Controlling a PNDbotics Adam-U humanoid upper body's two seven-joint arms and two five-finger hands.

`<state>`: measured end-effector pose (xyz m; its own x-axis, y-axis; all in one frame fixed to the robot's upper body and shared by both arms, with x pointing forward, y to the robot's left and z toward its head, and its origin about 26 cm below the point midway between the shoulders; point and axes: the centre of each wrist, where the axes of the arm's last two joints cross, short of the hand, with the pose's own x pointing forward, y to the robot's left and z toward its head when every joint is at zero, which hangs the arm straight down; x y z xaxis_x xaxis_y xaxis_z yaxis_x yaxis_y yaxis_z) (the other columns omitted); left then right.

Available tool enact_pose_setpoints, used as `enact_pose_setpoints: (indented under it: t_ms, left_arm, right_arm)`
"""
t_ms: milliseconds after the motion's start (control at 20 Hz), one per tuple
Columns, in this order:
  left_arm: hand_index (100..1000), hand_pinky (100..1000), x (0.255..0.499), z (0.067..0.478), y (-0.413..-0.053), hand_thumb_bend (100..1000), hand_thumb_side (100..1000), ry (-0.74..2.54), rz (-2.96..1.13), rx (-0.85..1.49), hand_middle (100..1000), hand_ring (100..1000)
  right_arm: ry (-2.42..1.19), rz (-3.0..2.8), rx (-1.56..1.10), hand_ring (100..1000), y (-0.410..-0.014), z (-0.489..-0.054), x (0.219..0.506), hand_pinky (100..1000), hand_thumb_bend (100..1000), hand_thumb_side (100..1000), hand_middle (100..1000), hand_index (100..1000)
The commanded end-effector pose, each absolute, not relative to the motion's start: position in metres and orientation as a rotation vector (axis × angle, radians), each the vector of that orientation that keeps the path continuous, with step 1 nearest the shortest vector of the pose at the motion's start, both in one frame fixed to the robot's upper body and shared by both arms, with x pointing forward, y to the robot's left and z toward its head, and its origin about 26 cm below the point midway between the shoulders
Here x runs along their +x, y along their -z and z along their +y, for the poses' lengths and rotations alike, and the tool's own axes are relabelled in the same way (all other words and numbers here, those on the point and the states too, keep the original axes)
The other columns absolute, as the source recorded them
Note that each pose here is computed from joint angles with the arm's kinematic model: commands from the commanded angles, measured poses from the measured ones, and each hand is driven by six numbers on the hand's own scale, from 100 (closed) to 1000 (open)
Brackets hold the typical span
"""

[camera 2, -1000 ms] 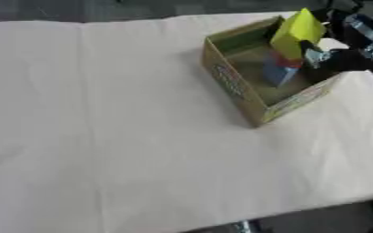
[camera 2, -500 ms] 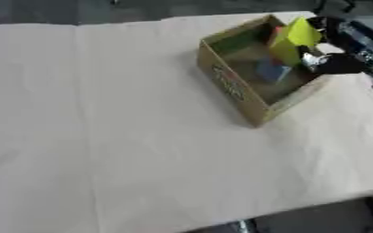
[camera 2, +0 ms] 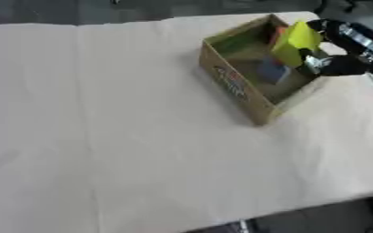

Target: Pick up the objects with one hand, pass them to the other hand, and then place them into the box on the other side of the table.

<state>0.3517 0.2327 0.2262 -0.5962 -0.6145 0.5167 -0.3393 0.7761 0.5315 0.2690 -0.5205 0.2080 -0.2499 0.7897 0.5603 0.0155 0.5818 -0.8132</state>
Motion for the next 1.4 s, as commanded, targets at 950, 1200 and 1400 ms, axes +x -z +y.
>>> enact_pose_setpoints:
  t_ms: [950,1200,1400]
  left_arm:
    - [790,725,0.350,0.232,-0.235,1000,701,0.489,-2.284,0.719,675,733]
    - [789,725,0.350,0.231,-0.235,1000,695,0.490,-2.287,0.717,673,732]
    - [788,724,0.351,0.230,-0.235,1000,692,0.489,-2.286,0.719,672,732]
  right_arm:
    - [-0.992,-1.651,-0.735,964,-0.230,-0.500,0.271,1000,100,100,977,1000]
    - [-1.018,-1.652,-0.738,965,-0.231,-0.502,0.272,1000,100,100,984,1000]
    - [-0.960,-1.638,-0.763,960,-0.231,-0.505,0.272,1000,100,236,989,1000]
